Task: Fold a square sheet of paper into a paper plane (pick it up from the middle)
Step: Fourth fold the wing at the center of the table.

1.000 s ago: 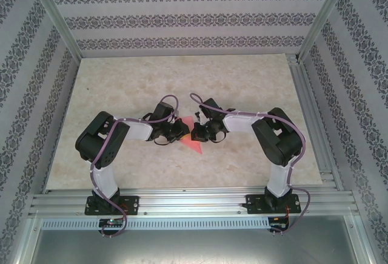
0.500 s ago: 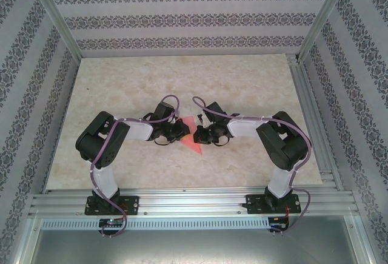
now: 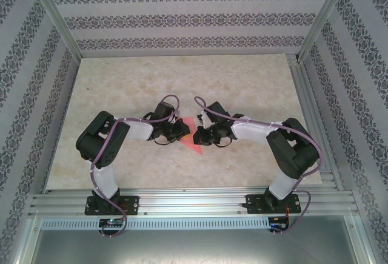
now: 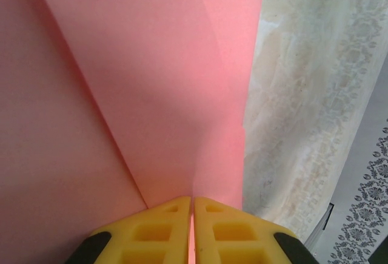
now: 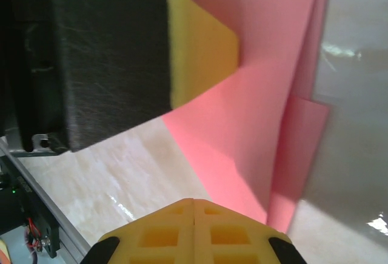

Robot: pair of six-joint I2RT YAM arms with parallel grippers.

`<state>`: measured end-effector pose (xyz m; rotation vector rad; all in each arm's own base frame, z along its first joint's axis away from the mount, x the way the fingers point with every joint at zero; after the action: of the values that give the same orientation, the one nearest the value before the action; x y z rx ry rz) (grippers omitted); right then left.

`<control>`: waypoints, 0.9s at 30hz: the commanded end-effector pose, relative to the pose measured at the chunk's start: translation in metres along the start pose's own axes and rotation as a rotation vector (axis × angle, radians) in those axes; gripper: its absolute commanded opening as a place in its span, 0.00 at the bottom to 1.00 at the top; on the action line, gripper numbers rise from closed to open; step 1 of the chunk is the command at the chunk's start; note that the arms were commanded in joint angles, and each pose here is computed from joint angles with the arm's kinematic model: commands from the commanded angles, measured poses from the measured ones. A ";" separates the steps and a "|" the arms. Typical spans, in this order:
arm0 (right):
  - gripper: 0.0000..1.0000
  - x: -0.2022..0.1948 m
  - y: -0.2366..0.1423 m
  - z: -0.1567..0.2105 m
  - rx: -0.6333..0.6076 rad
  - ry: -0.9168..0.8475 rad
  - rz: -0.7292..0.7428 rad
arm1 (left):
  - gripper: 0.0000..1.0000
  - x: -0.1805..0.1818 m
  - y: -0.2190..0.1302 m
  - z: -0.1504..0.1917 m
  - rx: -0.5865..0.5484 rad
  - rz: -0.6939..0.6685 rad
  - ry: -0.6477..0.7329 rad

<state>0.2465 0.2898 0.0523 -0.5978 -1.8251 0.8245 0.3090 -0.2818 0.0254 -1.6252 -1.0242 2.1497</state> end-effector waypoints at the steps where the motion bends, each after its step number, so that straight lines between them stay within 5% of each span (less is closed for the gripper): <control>1: 0.03 0.000 0.011 0.003 0.033 0.003 -0.007 | 0.13 0.035 0.011 0.003 0.001 -0.128 -0.021; 11: 0.03 -0.037 0.027 0.040 0.115 0.056 0.060 | 0.13 0.036 0.011 0.002 0.002 -0.136 -0.015; 27: 0.05 -0.026 0.009 0.056 0.119 0.052 -0.007 | 0.12 0.045 0.014 0.001 0.000 -0.167 -0.020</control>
<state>0.2226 0.2751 0.0213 -0.5545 -1.7740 0.8412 0.3099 -0.2835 0.0245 -1.6267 -1.0112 2.1301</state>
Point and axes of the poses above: each hand's point on the last joint's axis, 136 mm out from that joint toward the fingers, its own y axis out along the fingers, its own x axis along the line the jaws close on, z = x × y, the point moved 1 cm from there along -y, back along the fingers, and after that the axes turned 9 degrees about -y, right-handed, at the moved point
